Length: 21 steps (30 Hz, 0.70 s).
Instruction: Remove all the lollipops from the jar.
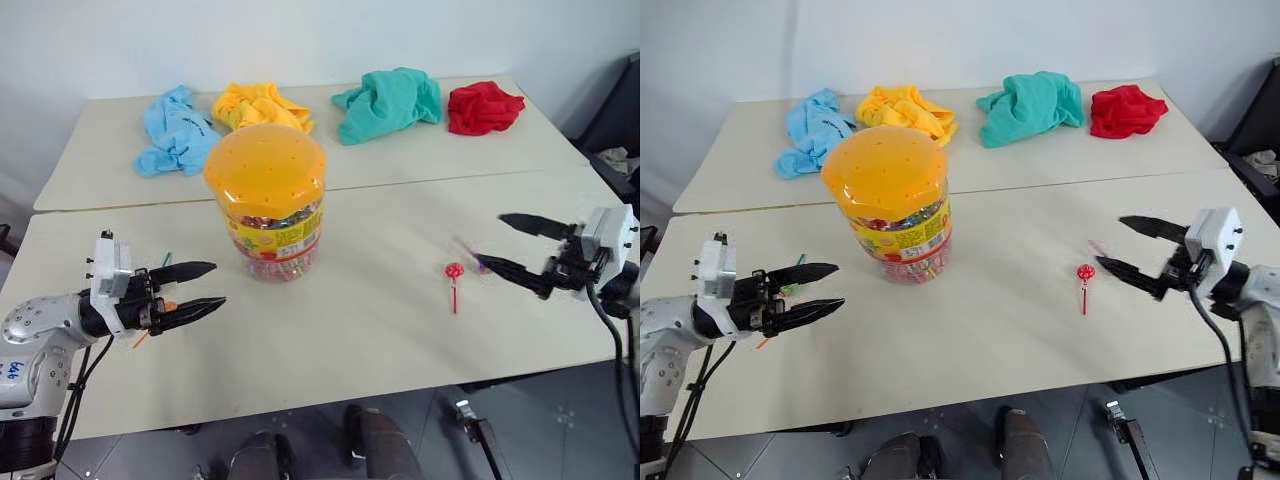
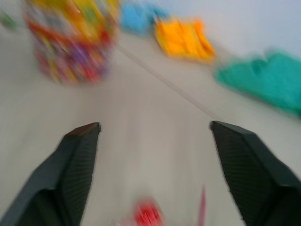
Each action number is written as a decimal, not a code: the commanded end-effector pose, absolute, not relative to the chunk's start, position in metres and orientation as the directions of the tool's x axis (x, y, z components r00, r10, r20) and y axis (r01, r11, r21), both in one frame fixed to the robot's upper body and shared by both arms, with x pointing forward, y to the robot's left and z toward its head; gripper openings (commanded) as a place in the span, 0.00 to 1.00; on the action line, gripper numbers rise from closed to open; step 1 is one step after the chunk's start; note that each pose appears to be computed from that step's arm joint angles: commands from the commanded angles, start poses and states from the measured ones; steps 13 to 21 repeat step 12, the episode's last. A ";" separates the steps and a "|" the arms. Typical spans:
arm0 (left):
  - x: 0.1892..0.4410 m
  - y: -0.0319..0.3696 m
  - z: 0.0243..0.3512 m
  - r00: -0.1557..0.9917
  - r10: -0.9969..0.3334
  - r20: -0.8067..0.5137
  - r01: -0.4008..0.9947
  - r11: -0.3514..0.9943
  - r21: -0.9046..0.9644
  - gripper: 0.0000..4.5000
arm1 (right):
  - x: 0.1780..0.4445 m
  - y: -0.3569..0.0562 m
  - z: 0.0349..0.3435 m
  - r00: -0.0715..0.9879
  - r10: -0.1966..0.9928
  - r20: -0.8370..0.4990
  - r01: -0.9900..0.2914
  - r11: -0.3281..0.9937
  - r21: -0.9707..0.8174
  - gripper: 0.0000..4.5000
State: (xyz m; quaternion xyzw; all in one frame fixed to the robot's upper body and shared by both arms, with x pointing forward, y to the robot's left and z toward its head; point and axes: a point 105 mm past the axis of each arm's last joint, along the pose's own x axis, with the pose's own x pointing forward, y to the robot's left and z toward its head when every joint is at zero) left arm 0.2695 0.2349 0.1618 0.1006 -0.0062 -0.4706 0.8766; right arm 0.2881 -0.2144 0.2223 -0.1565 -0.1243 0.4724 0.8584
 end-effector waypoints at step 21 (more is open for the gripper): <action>0.254 0.238 0.146 0.839 -0.541 -0.052 0.525 0.782 0.336 0.71 | 0.263 -0.121 0.144 0.194 0.981 -0.026 -0.893 0.166 -0.419 0.99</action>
